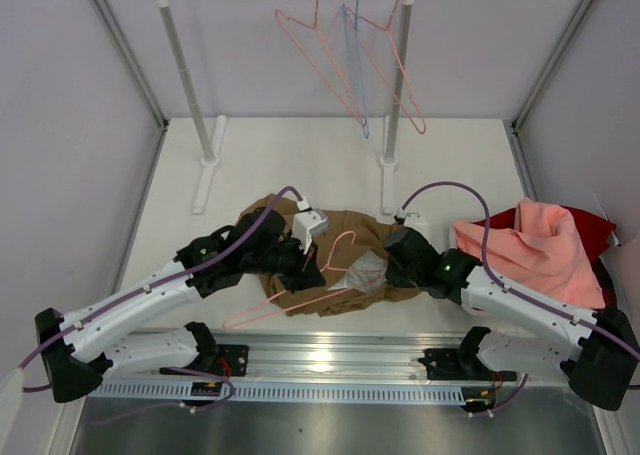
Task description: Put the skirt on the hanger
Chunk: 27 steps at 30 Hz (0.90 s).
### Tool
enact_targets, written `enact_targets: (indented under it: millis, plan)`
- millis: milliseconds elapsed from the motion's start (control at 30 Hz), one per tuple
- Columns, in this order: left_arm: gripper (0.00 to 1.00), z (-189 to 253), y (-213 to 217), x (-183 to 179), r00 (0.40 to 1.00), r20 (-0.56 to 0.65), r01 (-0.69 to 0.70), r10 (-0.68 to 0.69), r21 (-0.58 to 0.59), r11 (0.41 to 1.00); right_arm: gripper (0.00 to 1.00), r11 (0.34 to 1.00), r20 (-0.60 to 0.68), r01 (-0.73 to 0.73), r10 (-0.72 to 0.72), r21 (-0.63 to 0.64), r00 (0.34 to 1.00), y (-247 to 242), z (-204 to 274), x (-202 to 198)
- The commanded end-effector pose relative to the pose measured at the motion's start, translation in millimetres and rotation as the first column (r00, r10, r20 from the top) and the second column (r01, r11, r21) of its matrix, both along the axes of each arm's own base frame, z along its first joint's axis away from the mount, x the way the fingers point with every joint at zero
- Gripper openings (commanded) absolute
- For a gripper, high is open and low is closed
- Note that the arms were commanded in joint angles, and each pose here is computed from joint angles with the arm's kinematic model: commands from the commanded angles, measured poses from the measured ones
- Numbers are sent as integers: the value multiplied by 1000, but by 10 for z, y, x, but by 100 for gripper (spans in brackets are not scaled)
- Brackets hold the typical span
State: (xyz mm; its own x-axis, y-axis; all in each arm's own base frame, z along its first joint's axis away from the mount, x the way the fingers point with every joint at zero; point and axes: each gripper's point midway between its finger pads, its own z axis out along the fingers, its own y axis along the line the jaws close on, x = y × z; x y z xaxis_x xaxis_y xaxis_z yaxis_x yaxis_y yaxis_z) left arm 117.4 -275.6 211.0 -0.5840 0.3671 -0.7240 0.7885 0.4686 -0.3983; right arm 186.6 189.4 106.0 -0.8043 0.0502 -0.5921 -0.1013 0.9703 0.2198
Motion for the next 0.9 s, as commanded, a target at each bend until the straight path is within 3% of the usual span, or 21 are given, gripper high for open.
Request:
enact_targets:
  millis: [0, 433, 700, 867]
  plan:
    - [0, 221, -63, 7, 998, 55, 22, -19, -68, 997, 24, 999, 23, 19, -19, 40, 1000, 49, 50, 31]
    - [0, 214, -80, -9, 998, 62, 34, -28, -92, 995, 21, 999, 28, 20, -21, 27, 999, 54, 33, 61]
    - [0, 219, -63, 1, 997, 73, 26, -19, -95, 995, 6, 999, 38, 37, -38, 19, 999, 38, 60, 97]
    - [0, 193, -51, 9, 997, 73, 16, -9, -94, 995, 4, 998, 52, 55, -55, 5, 997, 6, 88, 128]
